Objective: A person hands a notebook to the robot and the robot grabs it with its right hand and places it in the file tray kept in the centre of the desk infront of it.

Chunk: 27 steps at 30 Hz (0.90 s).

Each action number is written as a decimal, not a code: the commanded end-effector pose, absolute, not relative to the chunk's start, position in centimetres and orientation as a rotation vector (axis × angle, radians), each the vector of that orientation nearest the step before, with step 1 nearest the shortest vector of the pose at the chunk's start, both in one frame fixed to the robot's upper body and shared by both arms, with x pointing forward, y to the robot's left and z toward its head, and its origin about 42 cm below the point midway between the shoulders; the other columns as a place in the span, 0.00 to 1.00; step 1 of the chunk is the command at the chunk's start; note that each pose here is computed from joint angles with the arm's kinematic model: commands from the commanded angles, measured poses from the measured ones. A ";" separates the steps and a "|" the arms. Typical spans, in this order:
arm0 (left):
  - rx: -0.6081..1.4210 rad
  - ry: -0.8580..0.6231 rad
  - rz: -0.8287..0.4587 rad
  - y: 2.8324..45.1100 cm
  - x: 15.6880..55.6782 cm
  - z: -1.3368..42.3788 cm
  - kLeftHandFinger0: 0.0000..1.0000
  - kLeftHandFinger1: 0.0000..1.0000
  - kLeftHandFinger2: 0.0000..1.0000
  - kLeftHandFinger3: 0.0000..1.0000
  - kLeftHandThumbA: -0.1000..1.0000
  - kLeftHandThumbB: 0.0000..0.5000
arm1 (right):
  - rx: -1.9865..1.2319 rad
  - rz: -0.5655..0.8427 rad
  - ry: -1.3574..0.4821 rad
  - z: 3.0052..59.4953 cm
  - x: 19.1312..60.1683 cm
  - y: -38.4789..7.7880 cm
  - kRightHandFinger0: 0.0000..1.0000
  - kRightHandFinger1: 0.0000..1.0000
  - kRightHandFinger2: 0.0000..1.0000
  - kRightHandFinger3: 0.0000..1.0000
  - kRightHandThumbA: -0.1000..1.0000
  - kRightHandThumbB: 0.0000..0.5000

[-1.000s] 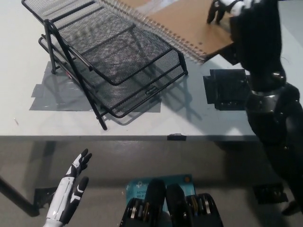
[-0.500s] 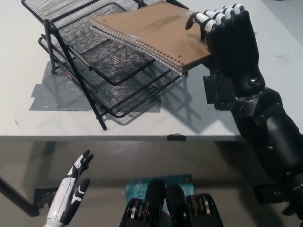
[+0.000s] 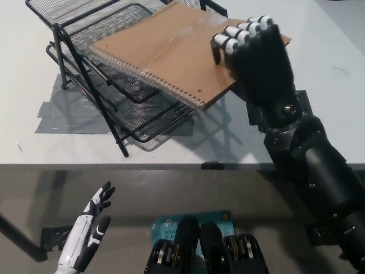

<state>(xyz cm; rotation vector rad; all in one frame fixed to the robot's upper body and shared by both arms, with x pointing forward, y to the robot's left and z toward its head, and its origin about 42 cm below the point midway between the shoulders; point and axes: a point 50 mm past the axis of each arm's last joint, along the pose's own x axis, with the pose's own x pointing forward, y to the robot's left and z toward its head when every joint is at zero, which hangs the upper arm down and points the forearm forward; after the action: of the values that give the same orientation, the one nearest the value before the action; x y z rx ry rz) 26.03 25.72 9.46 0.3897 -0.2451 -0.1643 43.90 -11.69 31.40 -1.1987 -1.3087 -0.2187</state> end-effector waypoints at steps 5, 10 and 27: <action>0.388 -0.283 -0.195 25.9 26.1 10.2 0.95 1.00 1.00 1.00 1.00 0.53 | -1.152 -0.261 -1.567 36.0 44.4 -8.6 0.00 0.00 0.12 0.05 0.85 0.00; 0.405 -0.298 -0.199 25.9 26.1 10.2 0.97 1.00 1.00 1.00 1.00 0.49 | -1.180 -0.261 -1.574 35.9 46.2 -8.6 0.00 0.00 0.11 0.04 0.83 0.00; 0.401 -0.293 -0.194 25.7 26.1 10.3 1.00 1.00 1.00 1.00 1.00 0.50 | -1.050 -0.430 -1.439 37.4 48.8 -8.4 0.00 0.00 0.03 0.13 0.72 0.00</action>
<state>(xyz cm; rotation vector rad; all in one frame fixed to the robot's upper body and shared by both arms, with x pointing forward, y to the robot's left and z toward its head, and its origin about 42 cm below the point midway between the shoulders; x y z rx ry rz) 26.06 25.84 9.49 0.3991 -0.2435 -0.1826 48.52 -9.24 31.52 -1.2479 -1.3507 -0.2114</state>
